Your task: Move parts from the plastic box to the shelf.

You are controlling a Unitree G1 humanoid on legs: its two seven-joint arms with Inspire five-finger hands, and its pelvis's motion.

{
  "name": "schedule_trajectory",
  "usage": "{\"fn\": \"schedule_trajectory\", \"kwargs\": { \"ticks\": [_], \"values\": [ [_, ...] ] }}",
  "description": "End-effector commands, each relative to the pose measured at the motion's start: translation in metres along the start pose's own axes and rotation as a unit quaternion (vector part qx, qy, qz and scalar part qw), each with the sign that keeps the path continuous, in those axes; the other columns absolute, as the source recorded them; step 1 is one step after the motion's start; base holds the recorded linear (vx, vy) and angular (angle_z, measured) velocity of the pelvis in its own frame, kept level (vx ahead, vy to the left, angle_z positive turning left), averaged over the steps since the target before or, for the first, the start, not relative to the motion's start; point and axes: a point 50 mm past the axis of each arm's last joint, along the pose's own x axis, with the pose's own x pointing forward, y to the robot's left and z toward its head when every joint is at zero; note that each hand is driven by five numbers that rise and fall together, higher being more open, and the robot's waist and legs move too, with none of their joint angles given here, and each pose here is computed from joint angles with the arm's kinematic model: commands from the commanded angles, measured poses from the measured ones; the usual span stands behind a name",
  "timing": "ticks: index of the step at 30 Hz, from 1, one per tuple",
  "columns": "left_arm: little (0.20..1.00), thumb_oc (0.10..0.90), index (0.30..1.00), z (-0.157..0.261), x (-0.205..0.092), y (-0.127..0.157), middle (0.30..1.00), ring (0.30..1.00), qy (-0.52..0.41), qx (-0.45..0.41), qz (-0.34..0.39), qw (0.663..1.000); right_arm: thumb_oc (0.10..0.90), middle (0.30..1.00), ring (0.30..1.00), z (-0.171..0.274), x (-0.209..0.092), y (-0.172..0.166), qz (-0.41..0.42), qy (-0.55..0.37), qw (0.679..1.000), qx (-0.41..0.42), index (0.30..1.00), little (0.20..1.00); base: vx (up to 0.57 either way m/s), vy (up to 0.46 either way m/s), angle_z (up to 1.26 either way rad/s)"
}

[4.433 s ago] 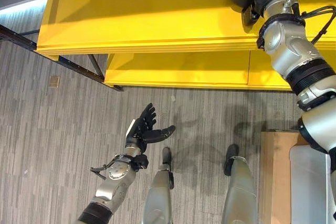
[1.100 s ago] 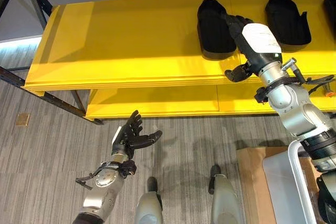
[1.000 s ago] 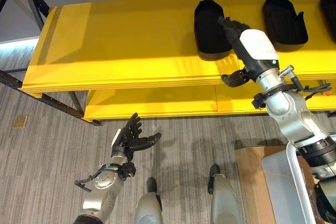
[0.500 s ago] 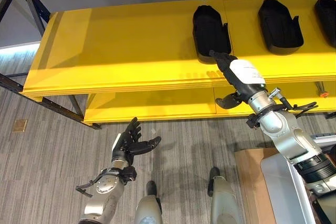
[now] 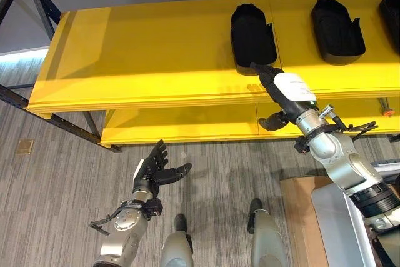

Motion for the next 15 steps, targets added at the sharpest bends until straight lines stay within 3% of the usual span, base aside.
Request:
{"fn": "schedule_trajectory", "kwargs": {
  "ticks": [1, 15],
  "values": [
    [1.000, 0.900, 1.000, 0.029, -0.001, 0.000, 1.000, 1.000, -0.076, 0.028, -0.019, 0.997, 0.900, 1.000, 1.000, 0.028, 0.020, -0.043, -0.097, -0.065, 0.993, -0.036, 1.000, 1.000, 0.01, -0.022, 0.08],
    [1.000, 0.900, 1.000, 0.030, 0.001, -0.002, 1.000, 1.000, -0.079, 0.025, -0.019, 0.996, 0.900, 1.000, 1.000, 0.006, 0.030, -0.036, -0.087, -0.007, 0.994, -0.060, 1.000, 1.000, 0.00, -0.015, 0.02]
  ]
}}
